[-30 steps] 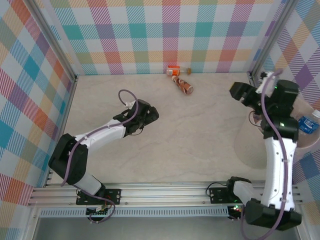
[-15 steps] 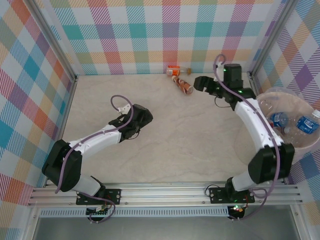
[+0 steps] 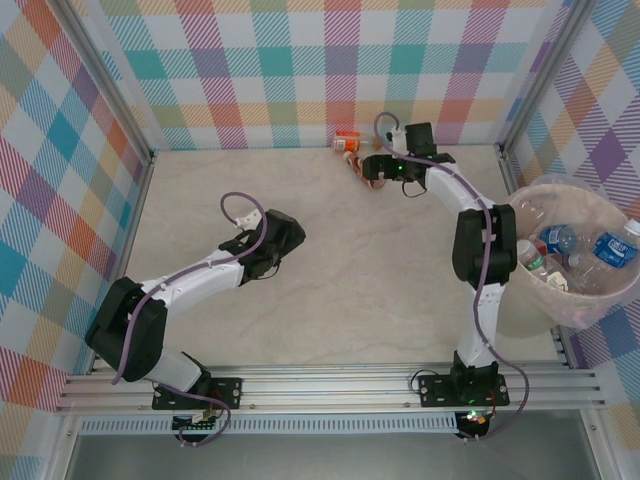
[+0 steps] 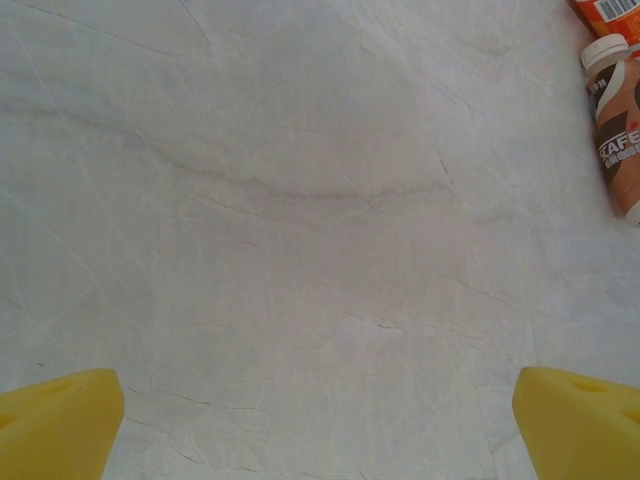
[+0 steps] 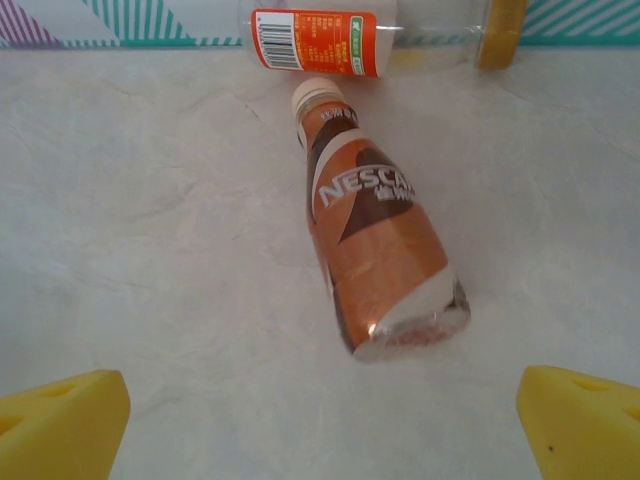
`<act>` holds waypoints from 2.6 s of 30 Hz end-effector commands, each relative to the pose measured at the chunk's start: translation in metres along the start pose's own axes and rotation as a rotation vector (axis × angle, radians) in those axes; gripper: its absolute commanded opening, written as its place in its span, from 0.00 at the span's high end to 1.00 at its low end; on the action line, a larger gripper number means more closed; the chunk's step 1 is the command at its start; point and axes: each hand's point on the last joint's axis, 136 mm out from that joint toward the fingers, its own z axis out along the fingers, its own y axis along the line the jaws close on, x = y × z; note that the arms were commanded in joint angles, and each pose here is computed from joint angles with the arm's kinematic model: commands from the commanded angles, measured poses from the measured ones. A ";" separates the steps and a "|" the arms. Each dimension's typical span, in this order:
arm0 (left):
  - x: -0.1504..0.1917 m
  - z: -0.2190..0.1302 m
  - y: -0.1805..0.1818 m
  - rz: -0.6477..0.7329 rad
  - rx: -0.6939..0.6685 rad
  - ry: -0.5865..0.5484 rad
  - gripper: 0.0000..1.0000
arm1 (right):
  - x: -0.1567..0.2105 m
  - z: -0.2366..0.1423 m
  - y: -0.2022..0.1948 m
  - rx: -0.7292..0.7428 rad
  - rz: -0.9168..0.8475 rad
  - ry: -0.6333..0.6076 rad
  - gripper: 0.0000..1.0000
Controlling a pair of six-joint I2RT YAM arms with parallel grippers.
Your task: Put the plastic bottles in the bin
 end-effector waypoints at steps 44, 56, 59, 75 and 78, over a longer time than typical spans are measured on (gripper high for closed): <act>-0.004 0.012 0.017 -0.029 -0.030 0.010 0.00 | 0.005 -0.002 0.026 0.144 -0.307 0.085 0.47; 0.000 0.006 -0.003 -0.030 0.099 0.034 0.00 | -0.023 -0.190 0.061 0.179 -0.158 -0.215 0.48; 0.001 0.006 -0.007 -0.028 0.115 0.044 0.00 | -0.023 -0.239 0.059 0.241 -0.159 -0.263 0.47; 0.009 0.001 -0.041 0.022 0.180 0.080 0.00 | 0.026 -0.411 -0.029 0.558 0.056 -0.426 0.47; 0.009 -0.002 -0.046 0.032 0.188 0.083 0.00 | 0.041 -0.434 -0.048 0.706 0.058 -0.397 0.47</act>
